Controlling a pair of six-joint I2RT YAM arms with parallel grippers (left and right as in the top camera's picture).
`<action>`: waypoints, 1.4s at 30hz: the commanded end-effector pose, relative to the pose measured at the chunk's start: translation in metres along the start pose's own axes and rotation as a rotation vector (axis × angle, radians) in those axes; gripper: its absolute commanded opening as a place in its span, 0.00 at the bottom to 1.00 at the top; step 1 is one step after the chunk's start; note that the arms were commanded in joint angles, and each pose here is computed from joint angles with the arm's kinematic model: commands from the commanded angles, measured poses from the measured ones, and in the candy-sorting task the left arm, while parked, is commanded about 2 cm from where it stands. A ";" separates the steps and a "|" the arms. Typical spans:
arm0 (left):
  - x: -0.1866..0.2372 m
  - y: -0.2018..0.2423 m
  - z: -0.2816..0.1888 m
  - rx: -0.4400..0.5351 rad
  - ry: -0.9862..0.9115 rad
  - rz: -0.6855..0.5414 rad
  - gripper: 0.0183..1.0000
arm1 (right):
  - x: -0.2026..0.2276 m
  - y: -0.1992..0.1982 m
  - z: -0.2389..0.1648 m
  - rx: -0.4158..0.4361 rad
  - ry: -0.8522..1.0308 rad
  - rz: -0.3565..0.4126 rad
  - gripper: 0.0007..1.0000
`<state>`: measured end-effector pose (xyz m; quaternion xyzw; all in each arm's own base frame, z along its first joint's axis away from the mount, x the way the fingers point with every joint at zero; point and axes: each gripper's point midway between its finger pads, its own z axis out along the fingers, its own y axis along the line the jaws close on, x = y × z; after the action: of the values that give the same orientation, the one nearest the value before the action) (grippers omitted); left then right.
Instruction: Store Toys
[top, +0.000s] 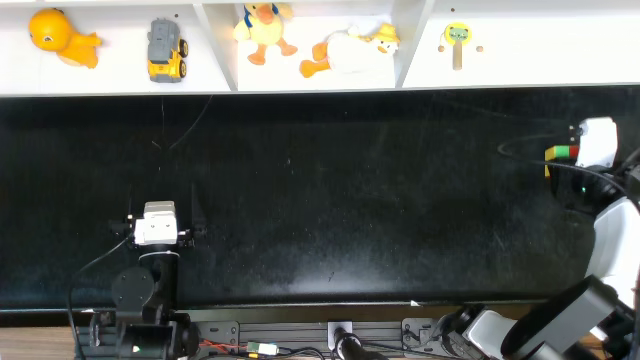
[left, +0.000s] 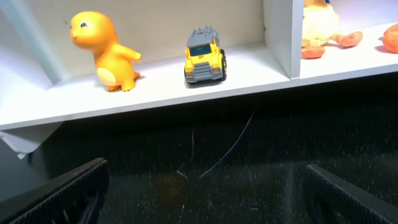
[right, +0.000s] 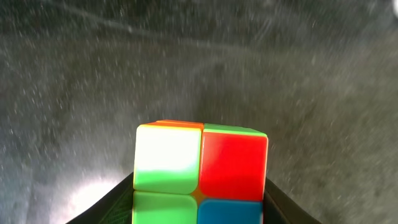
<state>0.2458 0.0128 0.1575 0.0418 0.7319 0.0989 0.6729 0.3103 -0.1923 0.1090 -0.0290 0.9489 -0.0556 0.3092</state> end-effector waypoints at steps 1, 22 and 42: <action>-0.001 0.001 -0.001 -0.008 -0.006 0.018 1.00 | -0.019 -0.005 -0.006 0.074 -0.027 0.009 0.36; -0.001 0.001 -0.001 -0.008 -0.006 0.018 1.00 | -0.108 -0.030 -0.035 0.091 -0.196 0.102 0.33; -0.001 0.001 -0.001 -0.008 -0.006 0.018 1.00 | -0.184 0.005 0.019 -0.020 -0.190 0.098 0.33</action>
<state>0.2458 0.0128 0.1575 0.0418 0.7319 0.0989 0.6729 0.4588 -0.1669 0.1925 -0.0036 0.9202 -0.0248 0.3907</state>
